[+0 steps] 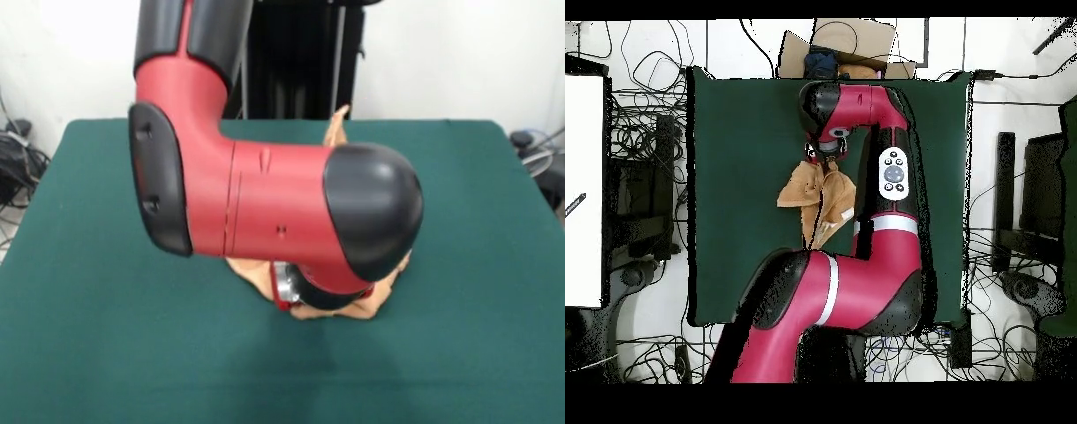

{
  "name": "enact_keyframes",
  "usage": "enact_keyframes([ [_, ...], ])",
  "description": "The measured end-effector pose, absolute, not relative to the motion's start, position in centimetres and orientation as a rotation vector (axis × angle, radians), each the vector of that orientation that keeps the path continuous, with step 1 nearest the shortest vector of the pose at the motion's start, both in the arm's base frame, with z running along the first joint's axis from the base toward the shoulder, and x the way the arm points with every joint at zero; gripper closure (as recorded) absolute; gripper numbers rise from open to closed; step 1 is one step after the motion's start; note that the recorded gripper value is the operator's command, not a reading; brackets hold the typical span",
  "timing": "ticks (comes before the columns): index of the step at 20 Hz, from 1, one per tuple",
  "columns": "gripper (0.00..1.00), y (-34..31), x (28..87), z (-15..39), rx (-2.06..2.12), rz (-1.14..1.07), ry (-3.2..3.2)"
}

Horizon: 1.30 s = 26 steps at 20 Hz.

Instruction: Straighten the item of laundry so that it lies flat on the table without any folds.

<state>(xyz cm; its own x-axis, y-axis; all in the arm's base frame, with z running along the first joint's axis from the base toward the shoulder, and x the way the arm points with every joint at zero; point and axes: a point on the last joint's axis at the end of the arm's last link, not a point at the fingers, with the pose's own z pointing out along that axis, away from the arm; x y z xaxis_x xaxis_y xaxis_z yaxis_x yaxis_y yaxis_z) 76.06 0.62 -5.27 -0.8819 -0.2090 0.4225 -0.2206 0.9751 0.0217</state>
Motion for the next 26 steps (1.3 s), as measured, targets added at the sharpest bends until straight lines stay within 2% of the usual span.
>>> enact_keyframes([
  [10, 1.00, -2.7, 80.0, 0.6, 0.313, 0.099, -2.960],
  [26, 1.00, -3.2, 78.8, 10.6, 0.356, 0.134, -3.060],
])
